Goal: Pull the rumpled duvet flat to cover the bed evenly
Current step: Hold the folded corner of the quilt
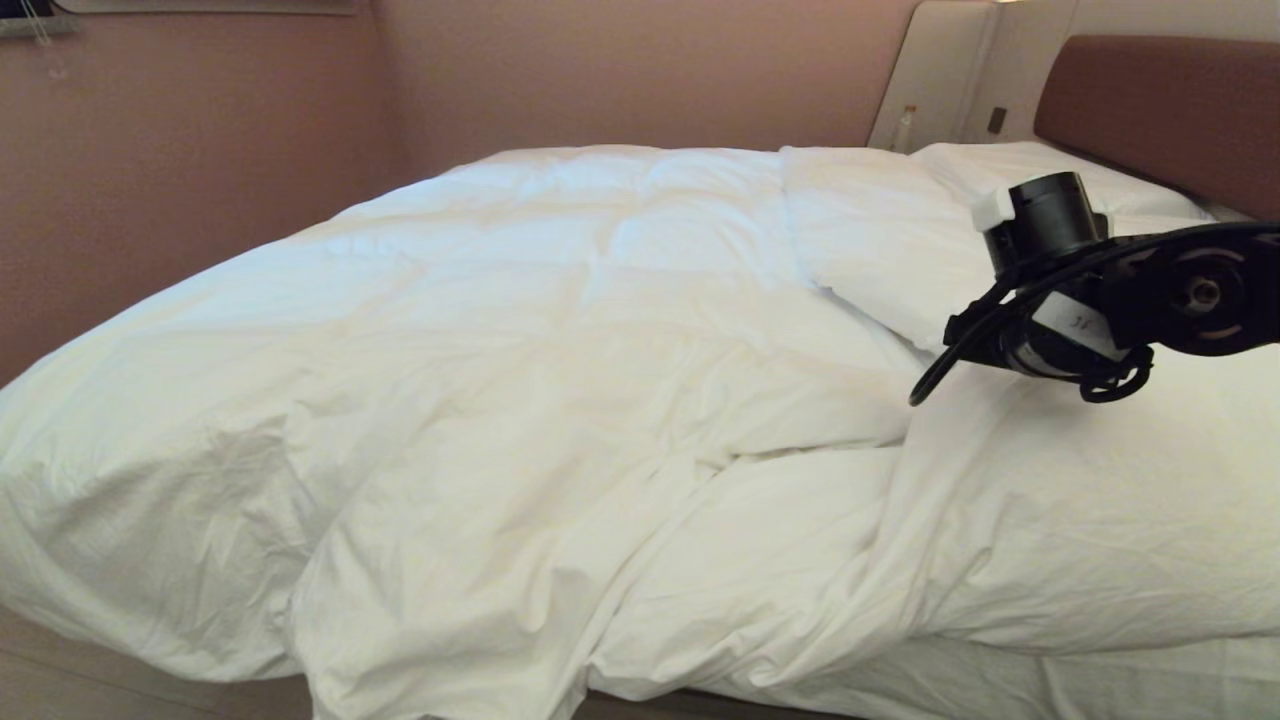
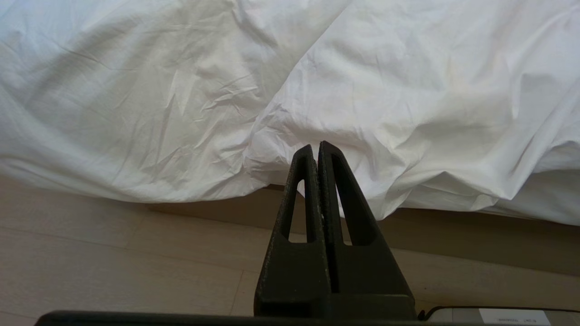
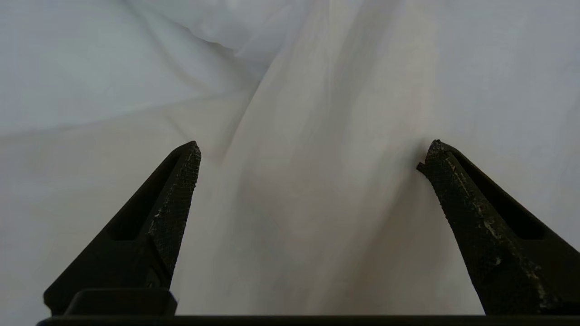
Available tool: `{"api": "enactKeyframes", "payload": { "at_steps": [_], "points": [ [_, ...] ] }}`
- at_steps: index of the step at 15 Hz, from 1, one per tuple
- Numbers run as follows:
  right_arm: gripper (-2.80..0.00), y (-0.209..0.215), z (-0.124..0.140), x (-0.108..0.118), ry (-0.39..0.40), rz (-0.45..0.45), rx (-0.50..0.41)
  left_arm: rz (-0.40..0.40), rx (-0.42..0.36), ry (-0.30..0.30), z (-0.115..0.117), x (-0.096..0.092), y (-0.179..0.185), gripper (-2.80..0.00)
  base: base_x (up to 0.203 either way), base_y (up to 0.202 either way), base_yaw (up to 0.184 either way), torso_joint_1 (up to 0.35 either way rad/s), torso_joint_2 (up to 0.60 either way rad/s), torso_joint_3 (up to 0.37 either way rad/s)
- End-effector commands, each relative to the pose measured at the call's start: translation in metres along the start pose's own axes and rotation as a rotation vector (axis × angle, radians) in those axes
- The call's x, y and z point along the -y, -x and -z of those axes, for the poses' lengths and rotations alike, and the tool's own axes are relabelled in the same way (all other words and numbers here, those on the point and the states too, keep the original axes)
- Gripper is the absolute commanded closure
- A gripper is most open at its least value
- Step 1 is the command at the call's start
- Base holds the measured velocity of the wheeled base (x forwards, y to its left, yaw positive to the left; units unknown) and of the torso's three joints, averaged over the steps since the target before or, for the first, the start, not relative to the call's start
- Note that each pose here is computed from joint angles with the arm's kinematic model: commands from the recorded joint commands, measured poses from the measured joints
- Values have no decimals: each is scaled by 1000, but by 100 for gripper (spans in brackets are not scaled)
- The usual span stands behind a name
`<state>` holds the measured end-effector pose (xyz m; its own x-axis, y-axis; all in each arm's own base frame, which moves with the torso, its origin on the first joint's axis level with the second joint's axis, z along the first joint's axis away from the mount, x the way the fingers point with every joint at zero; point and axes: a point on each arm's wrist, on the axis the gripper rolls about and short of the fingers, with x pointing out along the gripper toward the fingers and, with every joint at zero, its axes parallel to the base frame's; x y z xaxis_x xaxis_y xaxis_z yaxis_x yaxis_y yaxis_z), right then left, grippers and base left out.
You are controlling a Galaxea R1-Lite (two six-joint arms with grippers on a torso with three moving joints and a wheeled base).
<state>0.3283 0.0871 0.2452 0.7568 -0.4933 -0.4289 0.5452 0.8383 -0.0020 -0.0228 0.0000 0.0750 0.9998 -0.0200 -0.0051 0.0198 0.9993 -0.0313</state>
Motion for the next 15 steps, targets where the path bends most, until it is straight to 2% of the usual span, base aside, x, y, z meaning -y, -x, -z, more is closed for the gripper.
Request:
{"api": "enactKeyframes", "payload": {
  "at_steps": [1, 8, 9, 11, 15],
  "points": [
    [-280, -6, 8, -6, 26, 81, 21, 0, 1, 1, 0, 0, 0, 0, 0, 0, 0, 0, 0, 0],
    [-280, -20, 22, -14, 83, 191, 34, 0, 1, 1, 0, 0, 0, 0, 0, 0, 0, 0, 0, 0],
    [-280, -22, 26, -13, 110, 225, 28, 0, 1, 1, 0, 0, 0, 0, 0, 0, 0, 0, 0, 0],
    [-280, -26, 33, -14, 148, 244, 3, 0, -1, 1, 0, 0, 0, 0, 0, 0, 0, 0, 0, 0],
    [-280, -33, 39, -15, 173, 285, 1, 0, 1, 1, 0, 0, 0, 0, 0, 0, 0, 0, 0, 0]
  ]
}}
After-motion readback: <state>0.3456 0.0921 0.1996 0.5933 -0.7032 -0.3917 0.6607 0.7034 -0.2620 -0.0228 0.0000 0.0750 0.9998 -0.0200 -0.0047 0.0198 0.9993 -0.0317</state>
